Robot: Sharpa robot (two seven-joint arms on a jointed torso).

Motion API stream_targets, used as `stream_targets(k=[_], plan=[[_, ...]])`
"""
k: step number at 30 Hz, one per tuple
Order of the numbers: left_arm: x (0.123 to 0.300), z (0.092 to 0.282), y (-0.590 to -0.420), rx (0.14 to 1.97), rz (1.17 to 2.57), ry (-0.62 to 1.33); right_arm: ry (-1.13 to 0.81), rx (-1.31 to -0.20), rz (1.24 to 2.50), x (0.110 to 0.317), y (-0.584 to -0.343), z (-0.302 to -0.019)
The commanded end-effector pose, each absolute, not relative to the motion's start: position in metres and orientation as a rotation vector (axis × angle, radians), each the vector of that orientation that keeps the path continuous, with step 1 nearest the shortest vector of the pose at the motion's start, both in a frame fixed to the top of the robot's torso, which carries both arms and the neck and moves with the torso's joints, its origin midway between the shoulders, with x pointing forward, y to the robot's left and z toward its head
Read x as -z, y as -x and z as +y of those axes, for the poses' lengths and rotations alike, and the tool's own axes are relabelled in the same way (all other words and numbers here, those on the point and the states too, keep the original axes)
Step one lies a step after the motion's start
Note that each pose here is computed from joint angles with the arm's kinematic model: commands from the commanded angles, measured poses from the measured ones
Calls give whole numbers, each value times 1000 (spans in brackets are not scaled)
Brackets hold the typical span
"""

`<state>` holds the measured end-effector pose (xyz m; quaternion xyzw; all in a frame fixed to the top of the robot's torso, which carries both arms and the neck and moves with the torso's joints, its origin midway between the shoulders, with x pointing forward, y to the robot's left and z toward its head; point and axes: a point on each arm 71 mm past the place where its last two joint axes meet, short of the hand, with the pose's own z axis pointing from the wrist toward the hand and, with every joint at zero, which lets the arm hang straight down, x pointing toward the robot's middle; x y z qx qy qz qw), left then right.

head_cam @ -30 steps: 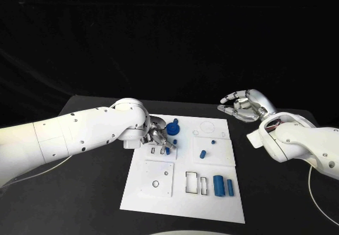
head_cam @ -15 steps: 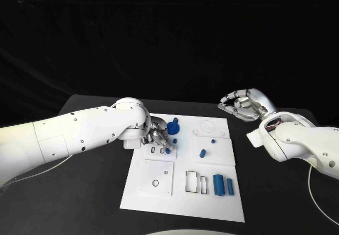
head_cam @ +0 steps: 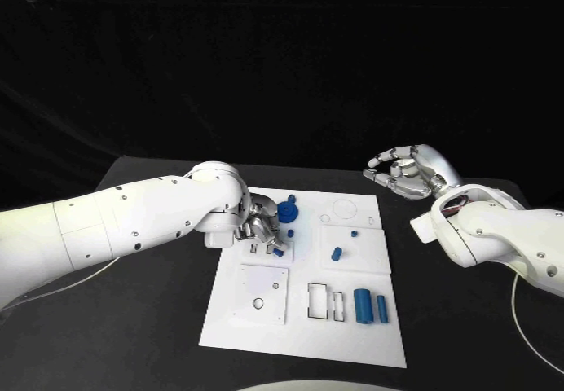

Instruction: Assemble the parts on the task board

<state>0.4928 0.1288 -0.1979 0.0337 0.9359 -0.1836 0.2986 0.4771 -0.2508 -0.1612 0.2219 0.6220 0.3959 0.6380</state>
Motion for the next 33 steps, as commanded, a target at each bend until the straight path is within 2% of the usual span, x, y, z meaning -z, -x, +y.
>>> stream_targets(k=[1,15,22,33], plan=[[198,127,-492,493,2504,-99,-499,-913,1411,161,-476,-250],[195,135,-489,577,2494,27,-505,-913,1418,161,-477,-251],[191,146,-483,617,2426,131,-513,-908,1424,162,-477,-253],[199,165,-472,622,2300,248,-521,-896,1430,163,-477,-258]])
